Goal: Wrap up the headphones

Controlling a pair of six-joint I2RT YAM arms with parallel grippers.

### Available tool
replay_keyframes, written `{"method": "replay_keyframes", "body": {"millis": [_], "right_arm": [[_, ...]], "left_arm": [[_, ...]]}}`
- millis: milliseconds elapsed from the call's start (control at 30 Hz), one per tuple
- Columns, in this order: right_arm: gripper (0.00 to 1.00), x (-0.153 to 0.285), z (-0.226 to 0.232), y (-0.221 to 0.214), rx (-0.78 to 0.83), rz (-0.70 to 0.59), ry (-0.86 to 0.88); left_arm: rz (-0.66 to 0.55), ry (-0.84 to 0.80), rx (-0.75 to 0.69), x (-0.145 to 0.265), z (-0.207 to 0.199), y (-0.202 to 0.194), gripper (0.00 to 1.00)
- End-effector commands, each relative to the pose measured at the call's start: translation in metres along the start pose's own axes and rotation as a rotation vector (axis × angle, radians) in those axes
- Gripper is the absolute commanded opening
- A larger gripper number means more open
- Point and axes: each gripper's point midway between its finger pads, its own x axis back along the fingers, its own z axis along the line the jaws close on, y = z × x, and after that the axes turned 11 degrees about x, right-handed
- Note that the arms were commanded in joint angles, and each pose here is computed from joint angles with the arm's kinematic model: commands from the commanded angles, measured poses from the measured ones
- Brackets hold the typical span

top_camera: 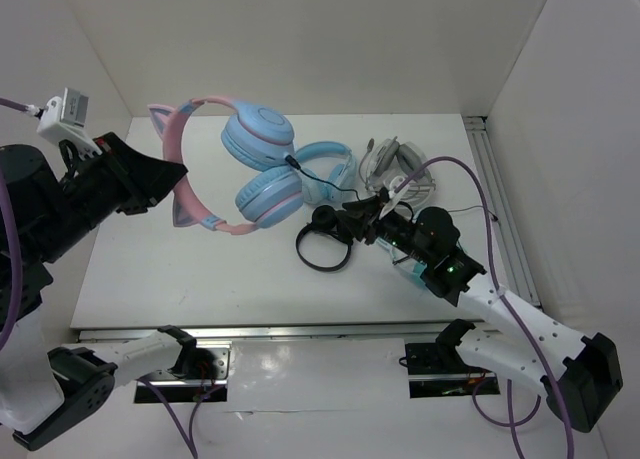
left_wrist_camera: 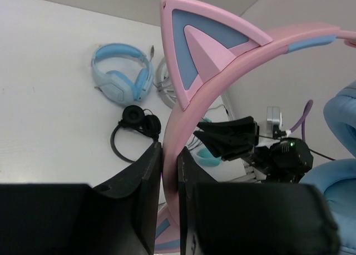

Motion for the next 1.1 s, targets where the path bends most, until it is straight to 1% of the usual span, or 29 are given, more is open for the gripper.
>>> {"method": "replay_keyframes", "body": {"millis": [0,33,67,100,133,167,200,267,333,367,433,467,500,533,567,600,633,667,700,733,767,800,833,867,933,967,1000,1033,1067], "right_arm": [[0.35,-0.002,-0.010,0.012,0.006,-0.063,-0.054],[0.35,-0.002,-0.009,0.007,0.004,-0.052,-0.053],[0.29,0.000,-0.011,0.010,0.005,-0.060,-0.066],[0.29,0.000,-0.013,0.004,0.002,-0.047,-0.082],[0.11,0.002,-0.015,0.007,0.004,-0.055,-0.092],[0.04,0.002,-0.014,0.002,0.002,-0.046,-0.091],[0.00,0.003,-0.016,0.002,0.002,-0.044,-0.103],[0.00,0.001,-0.016,-0.001,0.000,-0.036,-0.102],[0.00,0.000,-0.016,-0.005,-0.034,-0.017,-0.108],[0.00,-0.002,-0.020,0.005,-0.063,-0.030,-0.147],[0.00,-0.001,-0.025,0.007,-0.091,-0.010,-0.205],[0.00,0.000,-0.026,0.000,-0.095,0.032,-0.232],[0.00,0.004,-0.030,0.011,-0.105,0.021,-0.284],[0.00,0.007,-0.033,0.018,-0.106,0.023,-0.309],[0.00,0.015,-0.038,0.016,-0.104,0.062,-0.339],[0.00,0.018,-0.047,0.032,-0.104,0.051,-0.383],[0.00,0.023,-0.052,0.041,-0.104,0.053,-0.406],[0.00,0.028,-0.051,0.037,-0.100,0.107,-0.412],[0.00,0.032,-0.054,0.043,-0.084,0.120,-0.423],[0.00,0.036,-0.060,0.065,-0.085,0.096,-0.447],[0.00,0.038,-0.061,0.056,-0.063,0.165,-0.450],[0.00,0.039,-0.059,0.059,-0.052,0.183,-0.436],[0.00,0.041,-0.063,0.075,-0.043,0.176,-0.449],[0.00,0.042,-0.059,0.067,-0.026,0.235,-0.431],[0.00,0.045,-0.059,0.072,-0.008,0.258,-0.417],[0.00,0.047,-0.060,0.084,-0.009,0.243,-0.419],[0.00,0.048,-0.058,0.080,0.009,0.276,-0.399],[0.00,0.049,-0.055,0.089,0.026,0.263,-0.371],[0.00,0.051,-0.054,0.092,0.034,0.267,-0.357]], "left_arm": [[-0.178,-0.080,0.067,0.005,-0.027,0.043,0.00],[-0.193,-0.066,0.069,0.007,-0.024,0.045,0.00],[-0.213,-0.037,0.071,0.005,-0.020,0.050,0.00],[-0.221,-0.018,0.081,0.001,-0.018,0.052,0.00],[-0.240,-0.001,0.083,0.001,-0.014,0.055,0.00],[-0.250,0.009,0.084,0.001,-0.013,0.057,0.00],[-0.258,0.014,0.100,0.001,-0.012,0.058,0.00],[-0.276,0.016,0.127,0.007,-0.009,0.058,0.00],[-0.301,0.045,0.154,0.001,0.000,0.058,0.00],[-0.323,0.079,0.165,-0.001,0.010,0.058,0.00],[-0.343,0.121,0.128,-0.010,0.019,0.060,0.00],[-0.351,0.158,0.104,-0.017,0.025,0.062,0.00],[-0.345,0.241,0.041,-0.030,0.043,0.059,0.00],[-0.347,0.276,0.006,-0.039,0.050,0.060,0.00],[-0.346,0.316,-0.024,-0.050,0.058,0.059,0.00],[-0.313,0.398,-0.096,-0.069,0.078,0.051,0.00],[-0.298,0.429,-0.126,-0.079,0.086,0.047,0.00],[-0.307,0.447,-0.140,-0.086,0.092,0.047,0.00],[-0.288,0.505,-0.174,-0.097,0.110,0.037,0.00],[-0.285,0.540,-0.214,-0.102,0.120,0.035,0.00],[-0.286,0.569,-0.235,-0.106,0.128,0.032,0.00],[-0.289,0.595,-0.260,-0.110,0.136,0.031,0.00],[-0.291,0.645,-0.306,-0.115,0.149,0.028,0.00],[-0.282,0.675,-0.331,-0.119,0.157,0.026,0.00],[-0.269,0.751,-0.403,-0.122,0.172,0.021,0.00],[-0.271,0.750,-0.425,-0.124,0.171,0.019,0.00],[-0.234,0.738,-0.467,-0.130,0.168,0.009,0.00],[-0.180,0.699,-0.519,-0.136,0.163,-0.002,0.00],[-0.167,0.691,-0.535,-0.137,0.163,-0.003,0.00]]}}
